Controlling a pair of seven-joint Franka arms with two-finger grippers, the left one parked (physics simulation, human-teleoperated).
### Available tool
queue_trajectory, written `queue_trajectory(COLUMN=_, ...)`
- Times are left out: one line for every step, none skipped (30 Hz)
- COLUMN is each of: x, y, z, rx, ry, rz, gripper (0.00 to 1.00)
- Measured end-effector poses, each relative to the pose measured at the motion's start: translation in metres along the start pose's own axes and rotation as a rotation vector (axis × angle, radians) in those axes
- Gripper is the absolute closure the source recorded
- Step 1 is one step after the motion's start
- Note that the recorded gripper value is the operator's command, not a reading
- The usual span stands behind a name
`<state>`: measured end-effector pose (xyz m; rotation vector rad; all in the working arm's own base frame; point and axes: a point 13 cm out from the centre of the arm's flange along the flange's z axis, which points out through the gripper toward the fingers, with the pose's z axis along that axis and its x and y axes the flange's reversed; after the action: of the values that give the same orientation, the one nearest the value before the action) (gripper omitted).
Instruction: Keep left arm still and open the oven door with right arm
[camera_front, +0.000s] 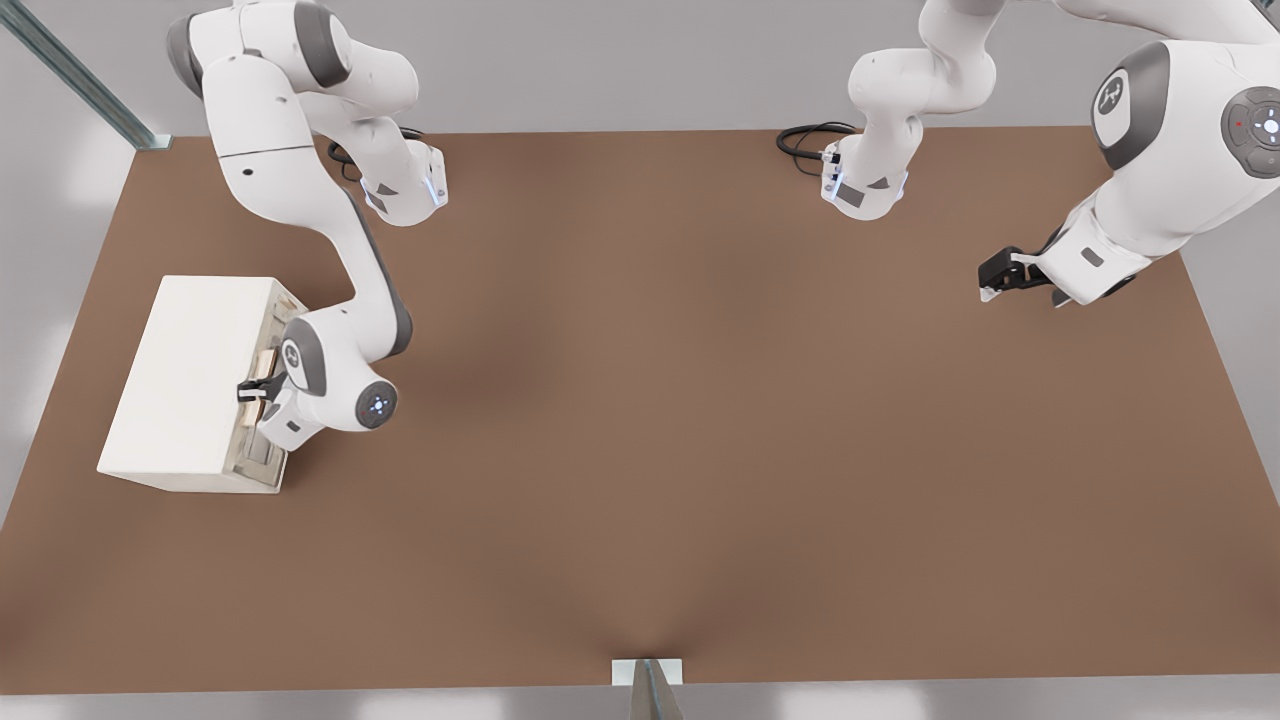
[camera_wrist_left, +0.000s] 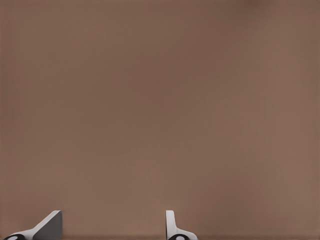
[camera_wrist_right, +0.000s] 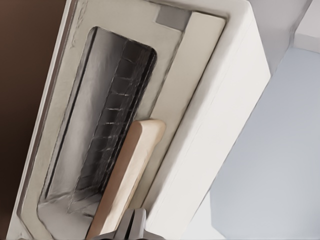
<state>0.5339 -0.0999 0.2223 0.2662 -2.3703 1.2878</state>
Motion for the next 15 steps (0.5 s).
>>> queue_trajectory(x=0.000, y=0.000, z=0.000, rx=0.000, ry=-0.002, rz=0.004, gripper=0.79)
queue_trajectory(x=-0.001, y=0.001, z=0.000, rx=-0.001, ry=-0.003, rz=0.008, gripper=0.79)
queue_trajectory(x=-0.001, y=0.001, z=0.000, rx=-0.001, ry=-0.004, rz=0.012, gripper=0.79)
queue_trajectory(x=-0.001, y=0.002, z=0.000, rx=-0.001, ry=-0.003, rz=0.015, gripper=0.79)
queue_trajectory(x=-0.001, y=0.003, z=0.002, rx=-0.002, ry=-0.002, rz=0.016, gripper=0.79)
queue_trajectory(x=-0.001, y=0.004, z=0.004, rx=-0.003, ry=0.001, rz=0.018, gripper=0.79)
queue_trajectory(x=-0.001, y=0.006, z=0.008, rx=-0.005, ry=0.005, rz=0.019, gripper=0.79)
queue_trajectory(x=-0.001, y=0.007, z=0.010, rx=-0.006, ry=0.006, rz=0.020, gripper=0.79)
queue_trajectory(x=-0.001, y=0.007, z=0.010, rx=-0.005, ry=0.005, rz=0.022, gripper=0.79)
queue_trajectory(x=-0.001, y=0.007, z=0.010, rx=-0.004, ry=0.003, rz=0.025, gripper=0.79)
queue_trajectory(x=-0.002, y=0.007, z=0.010, rx=-0.004, ry=0.002, rz=0.028, gripper=0.79)
queue_trajectory(x=-0.002, y=0.006, z=0.009, rx=-0.003, ry=0.000, rz=0.031, gripper=0.79)
queue_trajectory(x=-0.003, y=0.007, z=0.007, rx=-0.004, ry=-0.004, rz=0.034, gripper=0.79)
queue_trajectory(x=-0.004, y=0.008, z=0.002, rx=-0.004, ry=-0.011, rz=0.036, gripper=0.79)
queue_trajectory(x=-0.005, y=0.010, z=-0.005, rx=-0.003, ry=-0.021, rz=0.037, gripper=0.79)
